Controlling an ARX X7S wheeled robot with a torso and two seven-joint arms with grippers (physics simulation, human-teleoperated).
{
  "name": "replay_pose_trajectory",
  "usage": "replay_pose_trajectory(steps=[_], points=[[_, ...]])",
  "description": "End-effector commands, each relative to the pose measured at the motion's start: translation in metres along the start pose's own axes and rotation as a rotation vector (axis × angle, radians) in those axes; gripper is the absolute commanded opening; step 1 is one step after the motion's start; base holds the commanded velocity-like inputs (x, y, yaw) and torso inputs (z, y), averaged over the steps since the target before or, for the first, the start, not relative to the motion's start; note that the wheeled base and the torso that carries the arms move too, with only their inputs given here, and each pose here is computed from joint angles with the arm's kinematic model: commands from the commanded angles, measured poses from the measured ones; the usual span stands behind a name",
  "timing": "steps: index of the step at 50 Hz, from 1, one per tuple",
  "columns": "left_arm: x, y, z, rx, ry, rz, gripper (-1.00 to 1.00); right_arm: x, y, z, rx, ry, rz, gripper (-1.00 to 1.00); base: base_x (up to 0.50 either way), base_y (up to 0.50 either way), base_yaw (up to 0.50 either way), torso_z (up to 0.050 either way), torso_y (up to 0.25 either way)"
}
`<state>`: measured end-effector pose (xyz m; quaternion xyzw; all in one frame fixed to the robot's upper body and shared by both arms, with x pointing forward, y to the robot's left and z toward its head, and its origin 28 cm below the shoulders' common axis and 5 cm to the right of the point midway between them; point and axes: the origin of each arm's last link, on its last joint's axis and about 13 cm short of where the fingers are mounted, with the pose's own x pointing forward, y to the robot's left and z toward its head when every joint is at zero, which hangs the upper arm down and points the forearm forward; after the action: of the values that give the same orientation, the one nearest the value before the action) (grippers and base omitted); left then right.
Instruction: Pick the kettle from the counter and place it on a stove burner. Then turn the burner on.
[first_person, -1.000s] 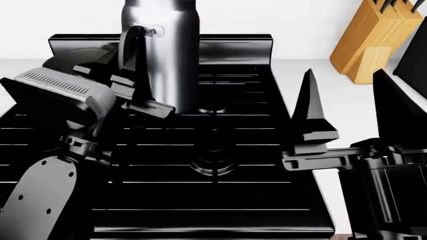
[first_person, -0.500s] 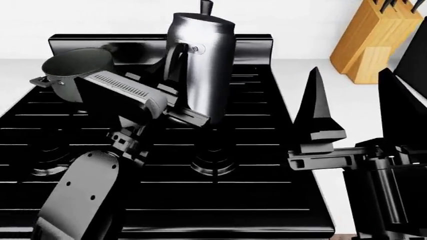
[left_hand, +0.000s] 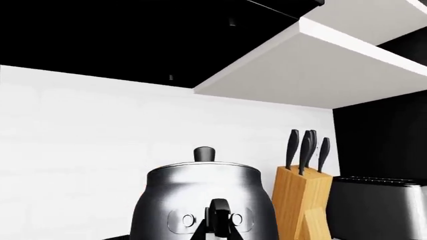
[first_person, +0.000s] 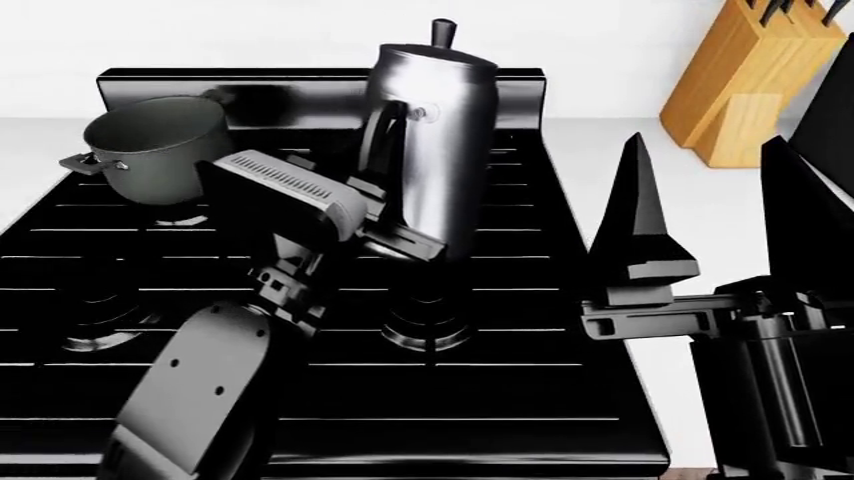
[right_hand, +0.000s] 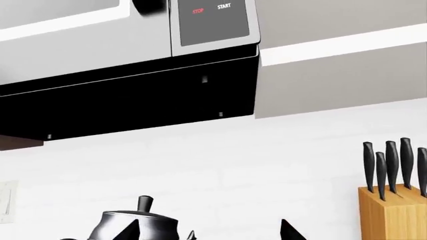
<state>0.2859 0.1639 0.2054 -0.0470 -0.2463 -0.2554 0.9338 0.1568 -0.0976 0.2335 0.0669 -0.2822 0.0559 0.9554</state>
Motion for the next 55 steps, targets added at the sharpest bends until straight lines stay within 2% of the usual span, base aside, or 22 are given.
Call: replay_pose_trajectory(steps=[1, 18, 45, 55], points=[[0.001, -0.004, -0.003, -0.023, -0.006, -0.008, -1.00, 0.000, 0.000, 0.000, 0.001, 0.001, 0.000, 1.00, 0.00, 0.00, 0.00, 0.000, 0.000], [-0.014, -0.003, -0.023, -0.036, 0.054, 0.010, -1.00, -0.001, 0.001, 0.001, 0.000, 0.000, 0.006, 1.00, 0.00, 0.00, 0.00, 0.000, 0.000], [-0.010, -0.005, -0.046, -0.072, 0.104, 0.002, -1.00, 0.000, 0.000, 0.000, 0.003, 0.000, 0.006, 1.00, 0.00, 0.00, 0.00, 0.000, 0.000], [-0.019, -0.004, -0.056, -0.080, 0.137, 0.016, -1.00, 0.000, 0.001, 0.000, 0.002, 0.000, 0.010, 1.00, 0.00, 0.00, 0.00, 0.000, 0.000]])
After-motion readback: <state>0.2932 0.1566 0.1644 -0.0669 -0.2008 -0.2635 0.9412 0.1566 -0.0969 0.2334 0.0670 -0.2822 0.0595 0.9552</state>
